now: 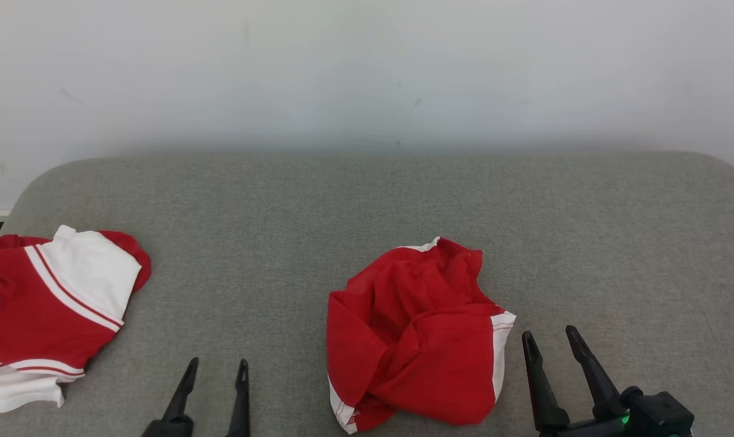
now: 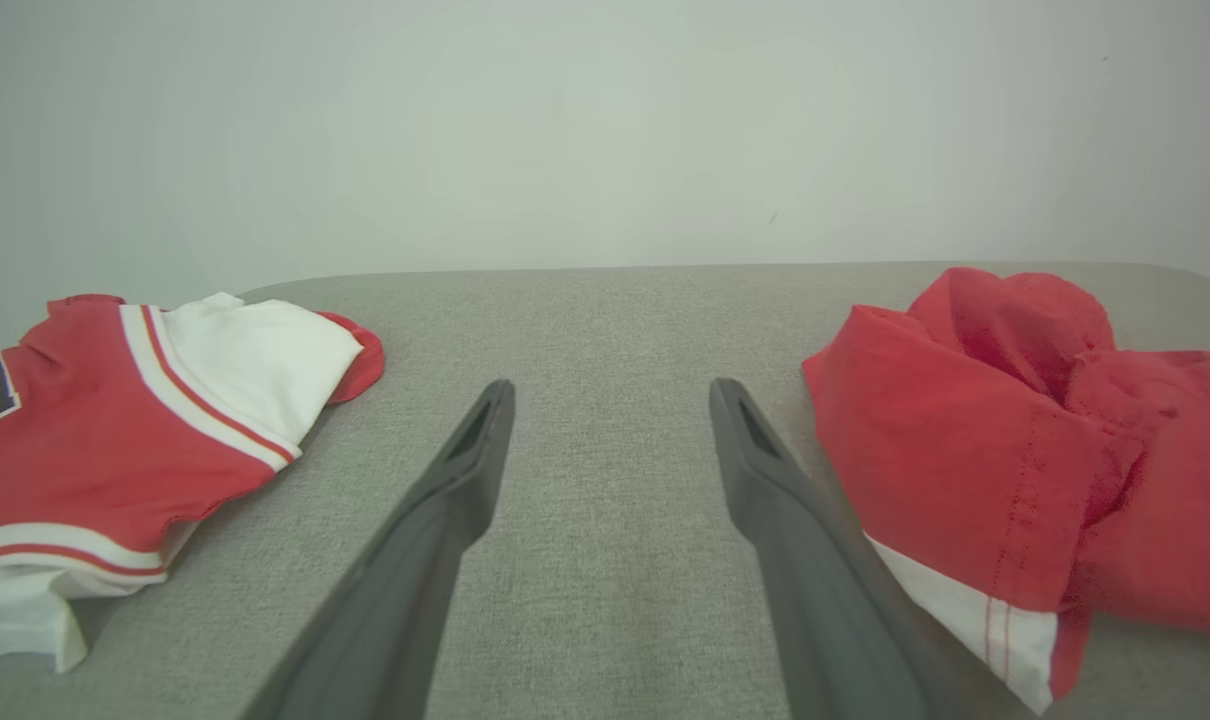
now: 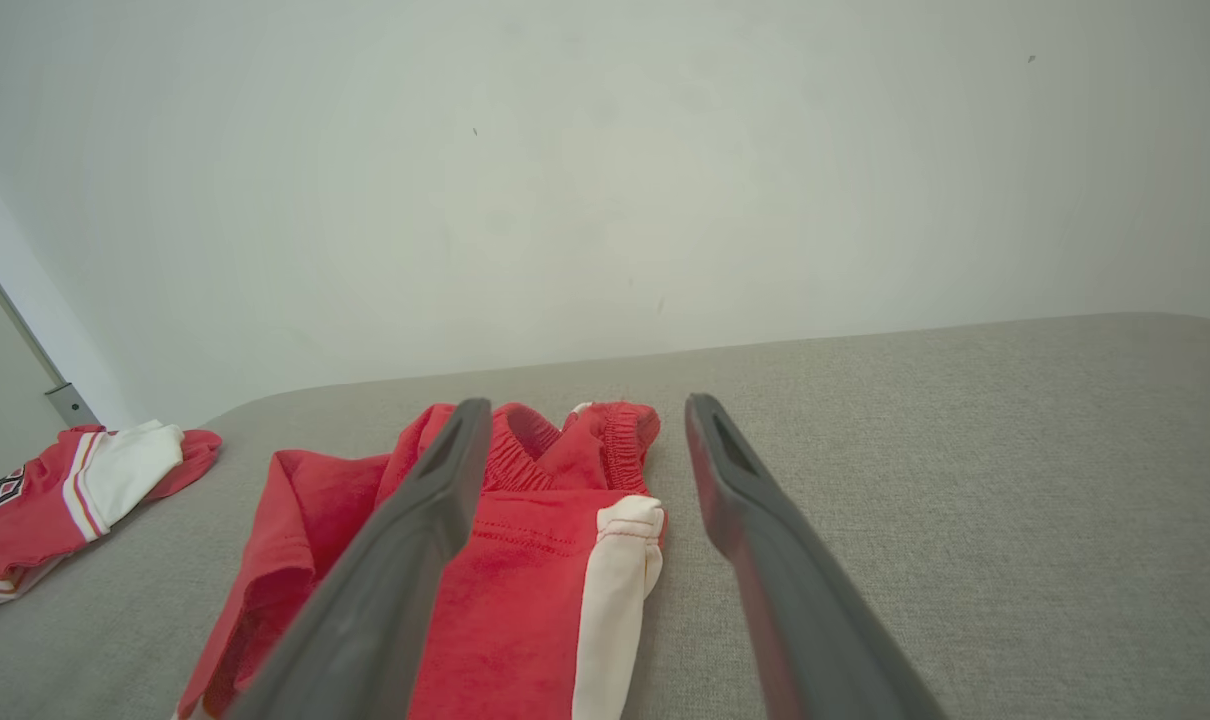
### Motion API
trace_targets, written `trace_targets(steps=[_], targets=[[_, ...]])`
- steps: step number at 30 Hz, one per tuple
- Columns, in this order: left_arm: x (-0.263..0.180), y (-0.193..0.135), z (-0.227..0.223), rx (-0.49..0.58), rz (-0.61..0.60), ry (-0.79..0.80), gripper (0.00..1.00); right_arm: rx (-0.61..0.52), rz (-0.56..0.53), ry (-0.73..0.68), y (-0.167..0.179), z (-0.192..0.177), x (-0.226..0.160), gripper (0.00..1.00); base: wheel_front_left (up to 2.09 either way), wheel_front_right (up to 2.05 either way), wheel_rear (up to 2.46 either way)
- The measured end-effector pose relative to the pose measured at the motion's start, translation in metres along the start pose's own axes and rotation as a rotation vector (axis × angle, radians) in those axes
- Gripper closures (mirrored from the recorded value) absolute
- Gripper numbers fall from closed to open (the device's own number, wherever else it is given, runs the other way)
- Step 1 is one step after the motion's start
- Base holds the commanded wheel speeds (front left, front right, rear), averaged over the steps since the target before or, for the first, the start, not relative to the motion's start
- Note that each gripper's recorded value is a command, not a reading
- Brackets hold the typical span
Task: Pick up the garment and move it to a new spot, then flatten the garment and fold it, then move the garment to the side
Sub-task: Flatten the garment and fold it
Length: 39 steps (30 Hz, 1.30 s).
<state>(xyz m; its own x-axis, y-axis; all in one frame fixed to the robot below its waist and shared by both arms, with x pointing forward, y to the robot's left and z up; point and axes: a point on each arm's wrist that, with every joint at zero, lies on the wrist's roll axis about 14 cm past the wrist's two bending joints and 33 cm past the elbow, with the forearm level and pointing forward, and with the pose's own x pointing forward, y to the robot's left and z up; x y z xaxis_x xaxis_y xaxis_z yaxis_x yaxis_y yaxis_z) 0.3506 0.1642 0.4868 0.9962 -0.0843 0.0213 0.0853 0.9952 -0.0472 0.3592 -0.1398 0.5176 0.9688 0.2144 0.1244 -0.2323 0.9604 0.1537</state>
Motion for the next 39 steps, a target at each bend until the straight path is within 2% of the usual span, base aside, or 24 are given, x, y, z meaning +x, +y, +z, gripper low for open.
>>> trace_targets(steps=[3,11,15,20,25,26,27,28,33,39], targets=[[0.008,-0.021,0.005,0.008,-0.073,-0.016,0.0,0.003,-0.02,0.002,-0.004,-0.001,-0.002,0.0,0.0,0.0,0.0],[0.035,-0.111,0.02,0.021,-0.365,-0.061,0.0,0.007,-0.088,-0.004,-0.02,0.0,-0.009,0.0,0.0,0.0,0.0],[0.045,-0.144,0.017,0.03,-0.471,-0.052,0.0,0.007,-0.134,-0.003,-0.033,0.0,-0.016,0.0,0.0,0.0,0.0],[0.054,-0.169,-0.005,0.036,-0.552,0.019,0.0,0.009,-0.204,0.004,-0.05,-0.002,-0.026,0.0,0.0,0.0,0.0],[0.057,-0.176,-0.042,0.047,-0.572,0.131,0.0,0.005,-0.262,0.014,-0.066,-0.004,-0.033,0.0,0.0,0.0,0.0],[0.056,-0.176,-0.05,0.042,-0.571,0.16,0.35,0.003,-0.272,0.016,-0.069,-0.004,-0.034,0.0,0.0,0.0,0.0],[0.056,-0.176,-0.057,0.039,-0.57,0.181,0.8,0.002,-0.282,0.017,-0.071,-0.004,-0.035,0.0,0.0,0.0,0.0],[0.058,-0.177,-0.058,0.038,-0.572,0.187,1.0,0.001,-0.288,0.018,-0.074,-0.004,-0.036,0.0,0.0,0.0,0.0],[0.07,-0.176,-0.044,0.004,-0.548,0.146,1.0,-0.003,-0.296,0.015,-0.077,-0.003,-0.034,0.0,0.0,0.0,0.0],[0.083,-0.151,0.01,-0.043,-0.452,-0.021,1.0,0.008,-0.251,0.027,-0.064,-0.009,-0.027,0.0,0.0,0.0,0.0]])
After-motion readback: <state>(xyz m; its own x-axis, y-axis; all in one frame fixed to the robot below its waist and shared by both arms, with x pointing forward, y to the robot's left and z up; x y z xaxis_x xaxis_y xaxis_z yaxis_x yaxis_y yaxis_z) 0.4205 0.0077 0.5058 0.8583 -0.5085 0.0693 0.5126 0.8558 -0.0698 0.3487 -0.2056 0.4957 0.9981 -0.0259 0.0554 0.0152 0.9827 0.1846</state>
